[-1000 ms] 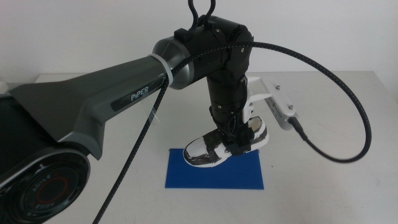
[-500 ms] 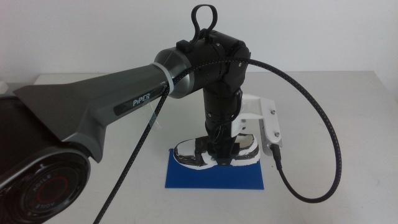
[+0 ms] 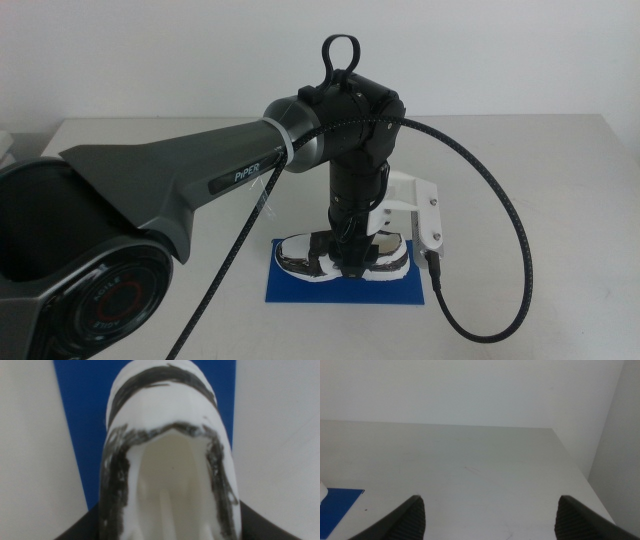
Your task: Use one arm to grab the shoe from the table and place it on the mat.
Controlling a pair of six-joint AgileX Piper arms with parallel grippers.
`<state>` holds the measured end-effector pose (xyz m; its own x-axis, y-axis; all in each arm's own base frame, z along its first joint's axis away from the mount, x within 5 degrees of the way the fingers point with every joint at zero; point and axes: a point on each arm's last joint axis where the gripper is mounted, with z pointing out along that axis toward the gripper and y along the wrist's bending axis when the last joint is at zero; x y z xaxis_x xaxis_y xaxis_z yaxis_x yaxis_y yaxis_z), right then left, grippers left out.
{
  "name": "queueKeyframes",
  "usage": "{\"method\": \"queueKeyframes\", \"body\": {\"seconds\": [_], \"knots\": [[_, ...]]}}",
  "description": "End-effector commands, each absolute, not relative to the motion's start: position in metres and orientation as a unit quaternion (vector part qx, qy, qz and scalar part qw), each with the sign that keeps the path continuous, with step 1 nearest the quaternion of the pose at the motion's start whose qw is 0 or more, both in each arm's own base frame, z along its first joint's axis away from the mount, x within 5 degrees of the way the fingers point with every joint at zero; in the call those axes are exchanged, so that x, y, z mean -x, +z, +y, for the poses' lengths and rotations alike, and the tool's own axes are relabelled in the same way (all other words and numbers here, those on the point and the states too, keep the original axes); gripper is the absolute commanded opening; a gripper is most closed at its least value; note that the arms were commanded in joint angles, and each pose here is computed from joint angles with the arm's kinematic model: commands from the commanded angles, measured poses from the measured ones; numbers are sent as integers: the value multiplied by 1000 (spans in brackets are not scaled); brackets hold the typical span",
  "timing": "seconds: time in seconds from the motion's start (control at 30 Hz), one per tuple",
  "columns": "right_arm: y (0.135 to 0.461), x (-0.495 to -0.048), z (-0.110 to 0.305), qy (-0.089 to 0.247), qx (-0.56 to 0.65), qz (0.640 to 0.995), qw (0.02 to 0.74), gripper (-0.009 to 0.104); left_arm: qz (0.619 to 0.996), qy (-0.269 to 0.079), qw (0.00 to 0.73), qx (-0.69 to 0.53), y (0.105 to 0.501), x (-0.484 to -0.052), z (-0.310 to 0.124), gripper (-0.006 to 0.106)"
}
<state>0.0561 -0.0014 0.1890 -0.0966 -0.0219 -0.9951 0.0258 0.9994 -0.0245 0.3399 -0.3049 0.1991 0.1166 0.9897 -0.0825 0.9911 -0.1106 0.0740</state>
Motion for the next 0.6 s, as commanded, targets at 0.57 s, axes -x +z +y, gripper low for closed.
{"method": "queueKeyframes", "body": {"seconds": [0.57], "knots": [[201,-55,-2,-29,3,702,711,66,685,-26,60,-725,232,-330,-301,-1]]}}
